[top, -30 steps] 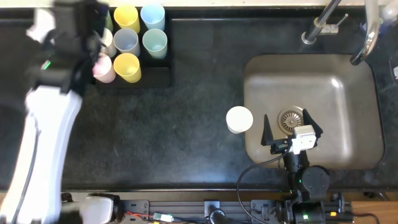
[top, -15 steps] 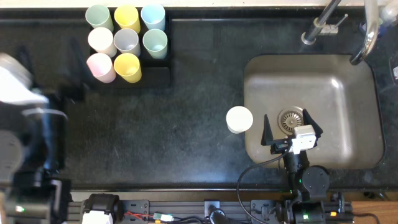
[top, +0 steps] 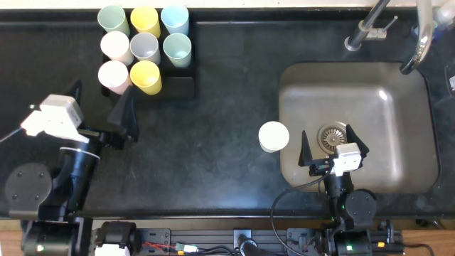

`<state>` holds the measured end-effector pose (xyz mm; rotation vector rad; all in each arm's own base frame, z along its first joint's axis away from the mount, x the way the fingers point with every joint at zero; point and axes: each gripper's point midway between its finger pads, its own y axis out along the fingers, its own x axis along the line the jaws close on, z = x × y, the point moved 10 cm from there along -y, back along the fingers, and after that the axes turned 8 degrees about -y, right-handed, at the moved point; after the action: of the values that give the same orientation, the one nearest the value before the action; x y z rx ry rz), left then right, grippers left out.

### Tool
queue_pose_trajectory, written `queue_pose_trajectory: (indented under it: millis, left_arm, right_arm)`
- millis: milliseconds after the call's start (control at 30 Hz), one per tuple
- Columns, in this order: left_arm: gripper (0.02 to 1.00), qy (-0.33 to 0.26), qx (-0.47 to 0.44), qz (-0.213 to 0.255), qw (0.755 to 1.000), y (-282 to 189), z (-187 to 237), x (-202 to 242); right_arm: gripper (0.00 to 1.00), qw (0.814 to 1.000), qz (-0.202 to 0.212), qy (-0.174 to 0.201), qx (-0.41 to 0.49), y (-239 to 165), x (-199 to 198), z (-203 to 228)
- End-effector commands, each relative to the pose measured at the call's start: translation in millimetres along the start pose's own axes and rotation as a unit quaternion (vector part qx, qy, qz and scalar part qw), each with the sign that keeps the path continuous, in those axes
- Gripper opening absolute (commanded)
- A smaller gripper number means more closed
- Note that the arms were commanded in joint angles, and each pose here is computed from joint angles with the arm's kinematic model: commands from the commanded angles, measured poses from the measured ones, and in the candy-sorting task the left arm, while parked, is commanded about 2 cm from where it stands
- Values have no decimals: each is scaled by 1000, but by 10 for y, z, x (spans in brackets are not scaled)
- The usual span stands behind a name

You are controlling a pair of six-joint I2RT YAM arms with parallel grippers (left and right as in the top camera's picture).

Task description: Store Cups

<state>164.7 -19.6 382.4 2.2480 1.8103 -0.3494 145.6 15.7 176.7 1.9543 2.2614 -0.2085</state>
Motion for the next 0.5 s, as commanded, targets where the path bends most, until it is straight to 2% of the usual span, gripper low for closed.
queue_pose_trajectory:
  millis: [33, 133, 367, 500]
  left_arm:
    - [1000, 61, -5, -14, 998, -33, 278, 126]
    - [1000, 83, -27, -8, 996, -122, 548, 204]
    - [1000, 96, -94, 27, 991, -275, 1181, 374]
    - [1000, 97, -105, 24, 989, -296, 1424, 464]
  right_arm:
    - [998, 1000, 1, -2, -1, 3, 0, 32]
    - [998, 1000, 1, -2, 0, 3, 1, 32]
    - [998, 1000, 1, -2, 0, 3, 1, 32]
    - [998, 1000, 1, -2, 0, 3, 1, 32]
